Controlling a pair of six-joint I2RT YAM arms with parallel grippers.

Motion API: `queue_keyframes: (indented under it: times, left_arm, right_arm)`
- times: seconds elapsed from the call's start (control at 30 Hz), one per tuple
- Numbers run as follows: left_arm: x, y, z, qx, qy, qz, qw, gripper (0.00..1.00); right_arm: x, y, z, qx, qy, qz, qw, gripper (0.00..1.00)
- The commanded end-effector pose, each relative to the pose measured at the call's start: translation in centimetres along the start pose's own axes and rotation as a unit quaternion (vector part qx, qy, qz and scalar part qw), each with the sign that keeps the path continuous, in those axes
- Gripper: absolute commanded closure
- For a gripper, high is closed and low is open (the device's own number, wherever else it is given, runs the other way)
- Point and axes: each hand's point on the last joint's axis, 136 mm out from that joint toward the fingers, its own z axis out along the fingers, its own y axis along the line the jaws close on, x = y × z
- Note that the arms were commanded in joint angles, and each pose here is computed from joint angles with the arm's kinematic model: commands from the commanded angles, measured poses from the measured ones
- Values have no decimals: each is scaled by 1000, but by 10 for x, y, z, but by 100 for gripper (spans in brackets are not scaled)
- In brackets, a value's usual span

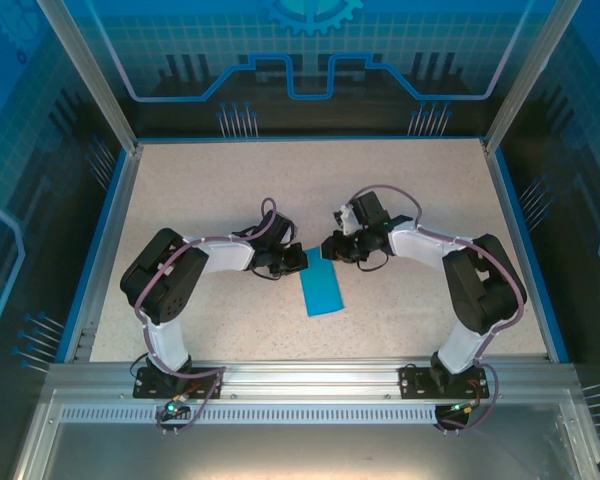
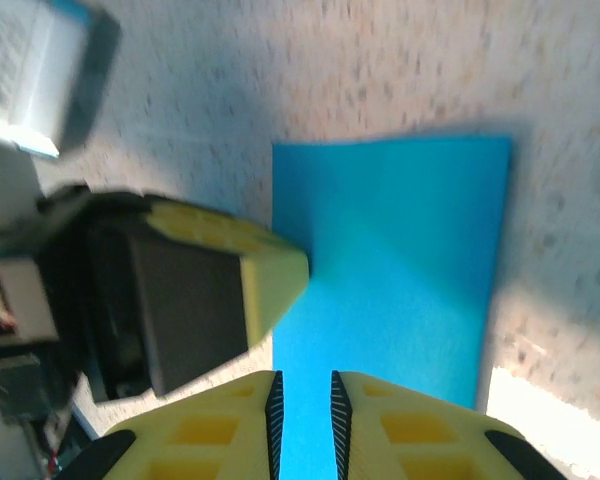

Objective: Fold a paper plane with a square sheet of paper (pick it up from the middle)
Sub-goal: Fold the square sheet of paper in half at the center of the table.

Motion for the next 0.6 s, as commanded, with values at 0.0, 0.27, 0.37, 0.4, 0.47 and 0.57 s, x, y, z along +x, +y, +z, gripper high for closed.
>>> queue_keyframes:
  times: [0.0, 0.27, 0.37, 0.4, 0.47, 0.57]
  left_arm:
    - [25, 27, 7, -47, 33, -15, 998, 88]
    - [24, 23, 4, -43, 31, -12, 999, 88]
    - [23, 21, 2, -41, 29, -11, 999, 88]
    - [21, 18, 1, -38, 28, -10, 999, 88]
    - [18, 11, -2, -30, 26, -6, 999, 87]
    - [9, -7, -8, -6, 18, 1, 1000, 87]
  right_arm:
    - [28, -9, 5, 6, 39, 8, 999, 78]
    - [40, -31, 20, 25, 58, 24, 998, 79]
    - [45, -39, 23, 37, 62, 31, 997, 79]
    - [46, -42, 23, 41, 62, 32, 997, 79]
    - [45, -46, 24, 43, 62, 35, 997, 79]
    - [55, -56, 26, 49, 73, 45, 995, 81]
